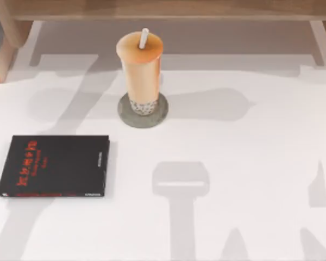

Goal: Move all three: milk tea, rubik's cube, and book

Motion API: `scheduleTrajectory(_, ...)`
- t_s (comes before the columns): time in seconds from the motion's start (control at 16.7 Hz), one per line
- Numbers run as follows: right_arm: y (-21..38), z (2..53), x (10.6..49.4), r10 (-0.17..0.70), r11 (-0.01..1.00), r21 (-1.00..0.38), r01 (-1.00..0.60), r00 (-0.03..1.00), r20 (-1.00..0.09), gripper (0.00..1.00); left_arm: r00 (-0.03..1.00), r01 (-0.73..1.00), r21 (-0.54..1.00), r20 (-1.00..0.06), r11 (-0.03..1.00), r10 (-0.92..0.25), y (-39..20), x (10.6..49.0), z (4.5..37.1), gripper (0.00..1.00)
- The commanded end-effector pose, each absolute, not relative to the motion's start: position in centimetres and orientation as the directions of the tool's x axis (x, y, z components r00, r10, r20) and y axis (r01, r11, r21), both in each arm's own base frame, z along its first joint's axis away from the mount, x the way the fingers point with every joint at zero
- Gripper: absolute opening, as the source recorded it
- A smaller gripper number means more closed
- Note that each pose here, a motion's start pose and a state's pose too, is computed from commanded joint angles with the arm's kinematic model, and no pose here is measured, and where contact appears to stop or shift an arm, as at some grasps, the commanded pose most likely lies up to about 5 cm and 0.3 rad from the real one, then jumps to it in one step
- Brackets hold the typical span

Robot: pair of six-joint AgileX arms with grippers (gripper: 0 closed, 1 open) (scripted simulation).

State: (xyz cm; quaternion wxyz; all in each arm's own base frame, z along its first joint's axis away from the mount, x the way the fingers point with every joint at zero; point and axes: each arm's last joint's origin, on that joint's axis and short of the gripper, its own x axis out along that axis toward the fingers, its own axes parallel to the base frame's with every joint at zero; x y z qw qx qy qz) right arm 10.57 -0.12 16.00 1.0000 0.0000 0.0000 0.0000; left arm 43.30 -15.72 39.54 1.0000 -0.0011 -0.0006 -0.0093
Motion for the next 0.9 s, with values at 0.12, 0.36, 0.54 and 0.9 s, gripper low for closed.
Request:
scheduleTrajectory(0.12, -0.1, 16.0, 10.6, 0.000, 1.000, 0.000, 0.000, 1.000, 0.000, 1.00, 1.000, 0.016, -0.001, 0.002, 1.000, -0.016, -15.7, 42.6, 39.5, 1.00)
scheduleTrajectory(0.36, -0.1, 16.0, 10.6, 0.000, 1.000, 0.000, 0.000, 1.000, 0.000, 1.00, 1.000, 0.012, 0.000, 0.000, 1.000, -0.012, -15.5, 42.7, 39.5, 1.00)
scheduleTrajectory(0.54, -0.1, 16.0, 10.6, 0.000, 1.000, 0.000, 0.000, 1.000, 0.000, 1.00, 0.998, -0.011, -0.009, 0.060, 1.000, 0.011, -14.1, 42.6, 41.0, 1.00)
scheduleTrajectory(0.9, -0.1, 16.0, 10.6, 0.000, 1.000, 0.000, 0.000, 1.000, 0.000, 1.00, 0.884, -0.200, -0.039, 0.424, 0.979, 0.198, -0.7, 42.7, 46.3, 1.00)
